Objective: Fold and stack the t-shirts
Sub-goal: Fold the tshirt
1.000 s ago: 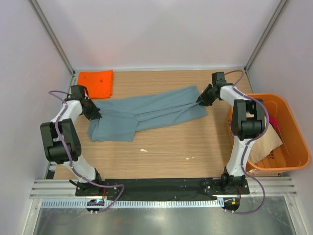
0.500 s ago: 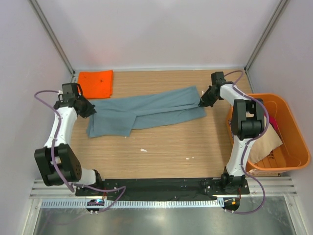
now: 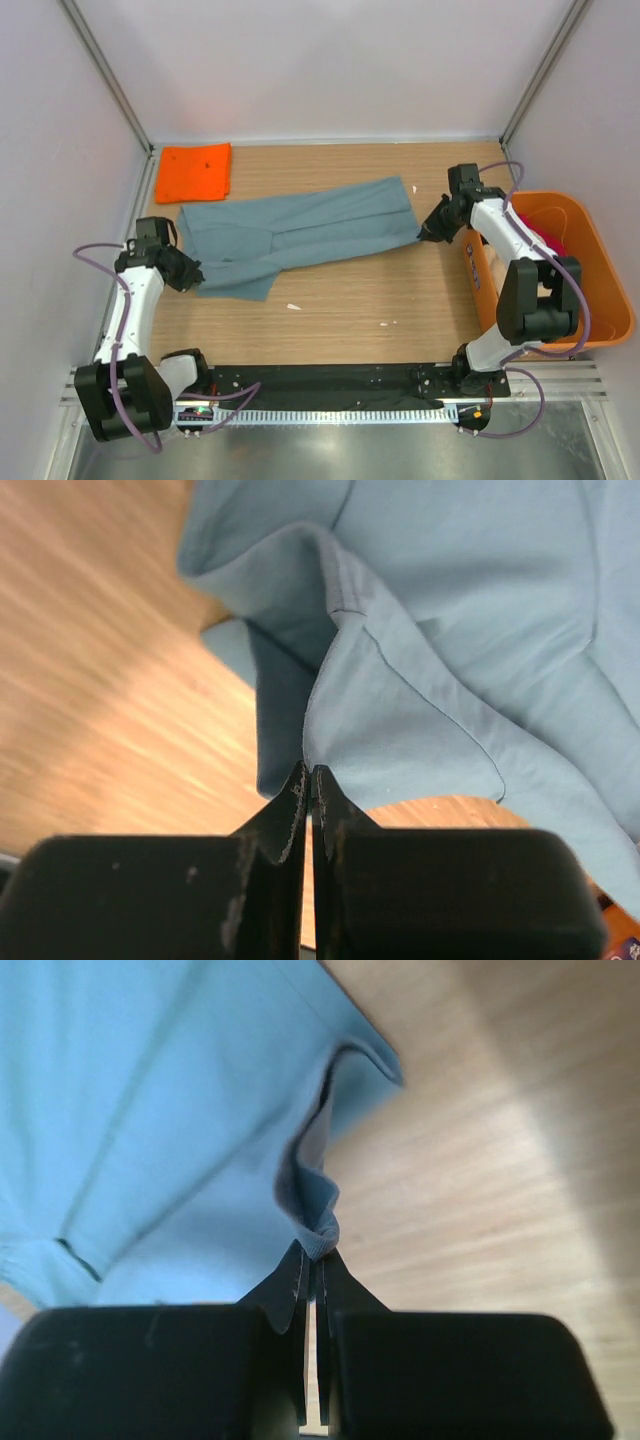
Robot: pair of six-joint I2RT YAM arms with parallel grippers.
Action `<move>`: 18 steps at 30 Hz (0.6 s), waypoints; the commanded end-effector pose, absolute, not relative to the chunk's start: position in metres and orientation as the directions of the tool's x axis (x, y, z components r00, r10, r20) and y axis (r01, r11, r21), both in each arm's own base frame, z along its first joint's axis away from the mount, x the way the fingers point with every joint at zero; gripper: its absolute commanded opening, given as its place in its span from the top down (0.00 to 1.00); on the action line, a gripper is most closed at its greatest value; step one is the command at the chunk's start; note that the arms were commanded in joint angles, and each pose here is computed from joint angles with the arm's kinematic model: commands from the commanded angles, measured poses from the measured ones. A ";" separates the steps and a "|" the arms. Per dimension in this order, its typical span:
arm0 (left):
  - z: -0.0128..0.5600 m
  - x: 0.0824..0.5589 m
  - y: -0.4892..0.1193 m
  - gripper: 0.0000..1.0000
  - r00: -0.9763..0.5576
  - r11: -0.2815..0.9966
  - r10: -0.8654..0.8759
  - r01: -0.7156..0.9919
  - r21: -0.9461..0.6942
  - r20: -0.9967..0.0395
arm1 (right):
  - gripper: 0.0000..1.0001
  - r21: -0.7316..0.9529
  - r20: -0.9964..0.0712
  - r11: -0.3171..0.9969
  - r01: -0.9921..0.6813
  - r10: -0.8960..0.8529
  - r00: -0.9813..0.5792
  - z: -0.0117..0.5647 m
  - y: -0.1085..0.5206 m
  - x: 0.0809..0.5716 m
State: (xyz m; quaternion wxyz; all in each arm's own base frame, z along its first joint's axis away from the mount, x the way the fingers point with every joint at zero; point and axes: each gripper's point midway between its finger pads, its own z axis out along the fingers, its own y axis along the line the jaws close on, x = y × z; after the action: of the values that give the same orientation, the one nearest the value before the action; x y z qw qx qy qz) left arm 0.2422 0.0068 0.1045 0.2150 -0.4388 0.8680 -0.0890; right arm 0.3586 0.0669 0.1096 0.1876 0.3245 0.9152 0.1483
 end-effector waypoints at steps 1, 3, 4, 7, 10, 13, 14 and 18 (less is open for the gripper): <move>0.103 0.220 0.008 1.00 -0.487 0.559 -0.826 -0.769 -0.311 -0.284 | 0.98 0.346 -0.203 0.754 0.559 0.641 -0.740 0.100 0.065 0.316; 0.101 0.217 0.006 1.00 -0.491 0.561 -0.825 -0.769 -0.307 -0.280 | 0.99 0.339 -0.194 0.752 0.565 0.644 -0.740 0.096 0.064 0.299; 0.101 0.217 0.006 1.00 -0.493 0.564 -0.823 -0.767 -0.307 -0.281 | 0.99 0.341 -0.195 0.752 0.564 0.644 -0.740 0.094 0.064 0.296; 0.105 0.224 0.004 1.00 -0.500 0.573 -0.818 -0.752 -0.326 -0.285 | 0.98 0.348 -0.198 0.748 0.566 0.648 -0.735 0.095 0.064 0.293; 0.108 0.231 0.004 1.00 -0.502 0.577 -0.815 -0.744 -0.335 -0.288 | 0.98 0.344 -0.211 0.748 0.568 0.651 -0.729 0.102 0.062 0.295; 0.112 0.238 0.005 1.00 -0.504 0.584 -0.810 -0.735 -0.343 -0.300 | 0.99 0.340 -0.248 0.759 0.555 0.641 -0.726 0.105 0.058 0.303; 0.113 0.241 0.006 1.00 -0.503 0.587 -0.808 -0.733 -0.344 -0.307 | 0.98 0.342 -0.254 0.764 0.547 0.636 -0.729 0.105 0.058 0.306; 0.123 0.260 0.009 1.00 -0.499 0.600 -0.798 -0.710 -0.368 -0.336 | 0.99 0.347 -0.296 0.782 0.518 0.615 -0.730 0.114 0.057 0.336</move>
State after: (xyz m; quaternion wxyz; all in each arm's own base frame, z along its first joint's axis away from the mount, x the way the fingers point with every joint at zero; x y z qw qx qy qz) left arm 0.2302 0.0046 0.0998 0.1919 -0.4497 0.8689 -0.0770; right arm 0.3090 0.0675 0.0972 0.1614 0.3067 0.9285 0.1330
